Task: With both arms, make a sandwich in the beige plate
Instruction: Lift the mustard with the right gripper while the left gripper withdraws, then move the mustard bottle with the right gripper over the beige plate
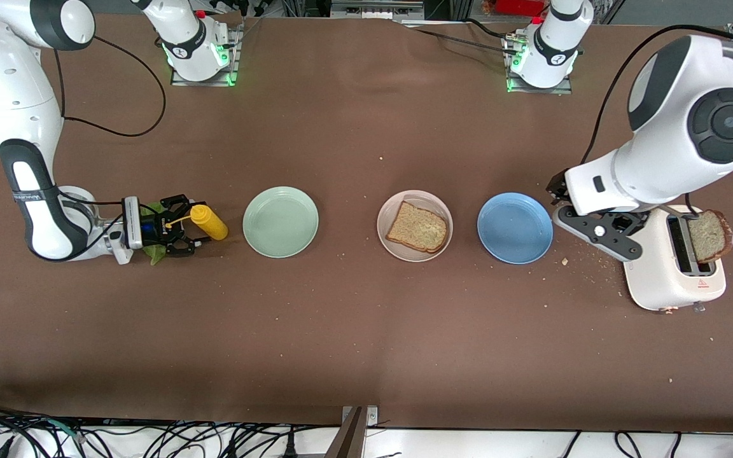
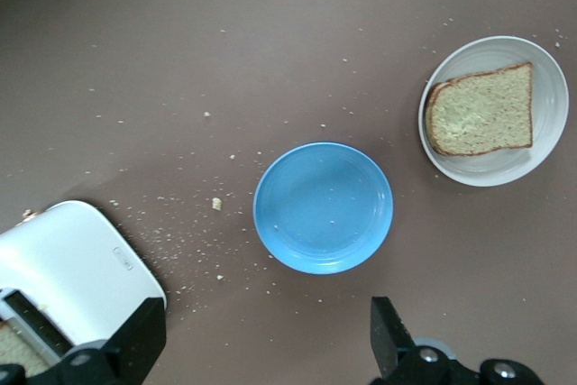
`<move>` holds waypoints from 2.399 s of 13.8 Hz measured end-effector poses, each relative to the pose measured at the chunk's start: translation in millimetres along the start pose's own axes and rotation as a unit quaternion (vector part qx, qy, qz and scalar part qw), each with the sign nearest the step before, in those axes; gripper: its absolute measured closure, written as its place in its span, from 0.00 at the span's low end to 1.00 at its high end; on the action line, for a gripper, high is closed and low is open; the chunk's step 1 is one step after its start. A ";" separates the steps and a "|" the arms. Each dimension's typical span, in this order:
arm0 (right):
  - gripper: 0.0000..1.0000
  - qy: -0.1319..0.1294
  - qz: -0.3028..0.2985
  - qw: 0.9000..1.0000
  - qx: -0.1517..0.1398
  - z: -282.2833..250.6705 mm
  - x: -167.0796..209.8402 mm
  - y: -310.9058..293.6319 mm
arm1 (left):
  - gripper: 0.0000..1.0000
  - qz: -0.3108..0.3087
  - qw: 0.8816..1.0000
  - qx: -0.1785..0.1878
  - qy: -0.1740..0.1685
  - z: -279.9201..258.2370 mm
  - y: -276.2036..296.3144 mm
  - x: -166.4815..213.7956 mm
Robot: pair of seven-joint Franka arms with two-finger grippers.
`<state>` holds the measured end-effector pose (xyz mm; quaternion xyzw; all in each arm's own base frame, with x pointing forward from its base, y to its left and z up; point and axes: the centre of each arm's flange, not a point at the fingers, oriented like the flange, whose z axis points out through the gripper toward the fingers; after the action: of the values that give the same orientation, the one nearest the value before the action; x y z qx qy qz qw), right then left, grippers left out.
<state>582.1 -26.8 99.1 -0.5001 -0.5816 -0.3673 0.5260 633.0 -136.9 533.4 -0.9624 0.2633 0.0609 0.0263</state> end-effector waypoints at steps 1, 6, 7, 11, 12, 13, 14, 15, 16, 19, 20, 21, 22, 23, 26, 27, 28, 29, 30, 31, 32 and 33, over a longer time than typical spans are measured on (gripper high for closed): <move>0.01 0.002 -0.001 1.000 -0.002 2.4 1.0 1.6 | 0.00 -0.011 1.000 0.001 0.004 -7.2 -12.1 -5.0; 0.12 -0.008 0.000 1.000 0.004 19.1 3.6 9.5 | 0.00 -0.058 0.998 0.009 0.037 -43.8 -60.9 -27.9; 0.22 -0.010 0.003 1.000 0.004 20.4 4.6 11.1 | 0.00 -0.066 0.997 0.010 0.040 -49.4 -62.4 -31.0; 0.64 -0.020 0.038 0.999 0.003 15.0 13.7 20.3 | 0.00 -0.113 0.993 0.015 0.034 -76.0 -50.6 -51.7; 0.67 -0.027 0.051 0.998 0.004 11.5 19.6 25.3 | 0.00 -0.122 0.992 0.018 0.031 -82.4 -47.0 -59.5; 0.70 -0.040 0.067 0.997 0.009 7.1 27.9 31.1 | 0.00 -0.130 0.991 0.021 0.027 -84.8 -44.8 -67.4; 0.72 -0.057 0.082 0.995 0.016 2.8 39.6 38.0 | 0.00 -0.139 0.990 0.018 0.024 -83.7 -45.9 -76.2; 0.75 -0.077 0.099 0.992 0.021 0.4 55.7 46.7 | 0.00 -0.150 0.988 0.004 0.023 -79.6 -50.4 -86.8; 0.81 -0.100 0.117 0.988 0.027 1.6 77.8 57.1 | 0.00 -0.165 0.986 -0.012 0.024 -73.0 -57.7 -98.7; 0.89 -0.183 0.172 0.967 0.041 28.3 160.7 88.1 | 0.00 -0.181 0.983 -0.024 0.020 -56.3 -57.4 -121.6; 0.89 -0.211 0.185 0.959 0.042 42.1 189.9 96.4 | 0.00 -0.177 0.984 -0.022 0.017 -54.1 -48.6 -123.8; 0.89 -0.238 0.197 0.950 0.041 58.0 216.9 103.1 | 0.00 -0.175 0.984 -0.020 0.016 -53.1 -40.8 -125.0; 0.89 -0.265 0.207 0.941 0.041 77.4 241.2 108.5 | 0.00 -0.175 0.984 -0.019 0.016 -53.4 -36.8 -126.1; 0.89 -0.293 0.217 0.930 0.042 101.3 262.8 113.2 | 0.00 -0.175 0.984 -0.018 0.019 -55.2 -36.0 -127.7; 0.89 -0.391 0.237 0.889 0.037 189.8 314.9 118.8 | 0.00 -0.192 0.981 -0.017 0.025 -58.2 -51.4 -137.1; 0.89 -0.419 0.240 0.875 0.031 220.0 327.6 117.0 | 0.00 -0.196 0.980 -0.017 0.026 -58.9 -55.9 -139.6; 0.89 -0.446 0.240 0.862 0.022 246.6 335.9 114.4 | 0.00 -0.199 0.980 -0.017 0.027 -59.4 -57.6 -140.8; 0.89 -0.474 0.236 0.848 0.013 270.1 340.3 111.0 | 0.00 -0.203 0.979 -0.017 0.028 -59.8 -57.4 -140.9; 0.89 -0.505 0.232 0.832 0.006 291.5 341.7 106.3 | 0.00 -0.210 0.977 -0.017 0.028 -60.3 -56.6 -140.7; 0.89 -0.541 0.223 0.811 -0.002 314.0 341.9 100.3 | 0.00 -0.214 0.976 -0.016 0.029 -61.0 -55.7 -140.4; 0.89 -0.580 0.213 0.786 -0.015 337.8 342.2 93.2 | 0.00 -0.217 0.976 -0.016 0.029 -61.6 -55.0 -140.3; 0.89 -0.613 0.204 0.762 -0.029 362.6 342.9 84.7 | 0.00 -0.217 0.975 -0.016 0.030 -61.9 -55.1 -140.5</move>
<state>593.9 405.3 362.5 -0.7405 -0.6535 0.1167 0.1043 547.4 -23.9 614.2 -0.9983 0.0473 0.0294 0.0156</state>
